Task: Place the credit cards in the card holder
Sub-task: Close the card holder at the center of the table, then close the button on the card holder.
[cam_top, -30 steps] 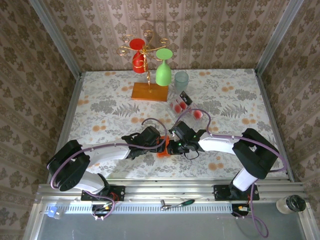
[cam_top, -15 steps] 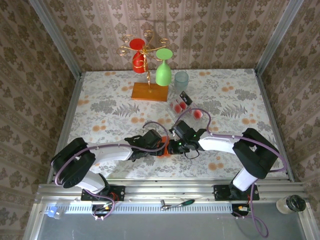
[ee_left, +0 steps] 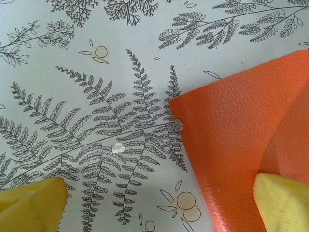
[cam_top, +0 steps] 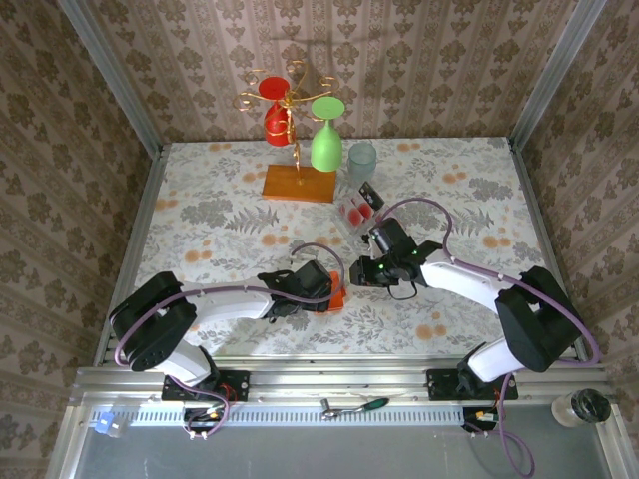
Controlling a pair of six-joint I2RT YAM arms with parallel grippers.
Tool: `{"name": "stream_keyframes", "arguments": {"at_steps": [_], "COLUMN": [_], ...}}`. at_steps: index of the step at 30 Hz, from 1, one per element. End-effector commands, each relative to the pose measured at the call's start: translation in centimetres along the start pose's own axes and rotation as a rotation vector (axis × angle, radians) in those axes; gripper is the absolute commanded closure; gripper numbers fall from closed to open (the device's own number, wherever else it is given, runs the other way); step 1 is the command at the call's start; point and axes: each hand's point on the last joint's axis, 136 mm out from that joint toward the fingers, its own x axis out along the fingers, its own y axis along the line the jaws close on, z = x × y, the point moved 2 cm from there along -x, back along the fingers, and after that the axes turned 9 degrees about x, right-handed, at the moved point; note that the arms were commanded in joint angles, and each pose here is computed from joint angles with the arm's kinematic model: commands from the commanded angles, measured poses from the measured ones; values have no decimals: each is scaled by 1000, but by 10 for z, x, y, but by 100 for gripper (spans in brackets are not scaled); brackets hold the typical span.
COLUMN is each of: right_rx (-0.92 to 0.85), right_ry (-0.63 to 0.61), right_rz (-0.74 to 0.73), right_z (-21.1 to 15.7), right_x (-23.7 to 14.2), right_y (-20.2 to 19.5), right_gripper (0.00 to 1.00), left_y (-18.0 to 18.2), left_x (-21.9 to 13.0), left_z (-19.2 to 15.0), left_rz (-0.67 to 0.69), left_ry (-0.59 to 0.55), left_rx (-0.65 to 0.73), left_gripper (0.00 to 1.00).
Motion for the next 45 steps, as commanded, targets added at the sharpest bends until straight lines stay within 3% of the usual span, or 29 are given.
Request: {"name": "stream_keyframes", "arguments": {"at_steps": [1, 8, 19, 37, 45], "right_rx": [-37, -84, -101, -108, -112], "right_ry": [55, 102, 132, 126, 132], "right_rz": [-12, -28, -56, -65, -23], "right_z": [-5, -11, -11, -5, -4], "right_x": [2, 15, 33, 34, 31], "right_y": [3, 14, 17, 16, 22], "right_gripper": [65, 62, 66, 99, 100], "left_y": [9, 10, 9, 8, 7], "left_x": [0, -2, -2, 0, 0], "left_z": [-13, -14, -12, -13, -11], "left_rz": [50, 44, 38, 30, 28], "left_ry": [43, 31, 22, 22, 18], "left_rx": [34, 30, 27, 22, 21], "left_gripper": [0, 0, 0, 0, 0]}}
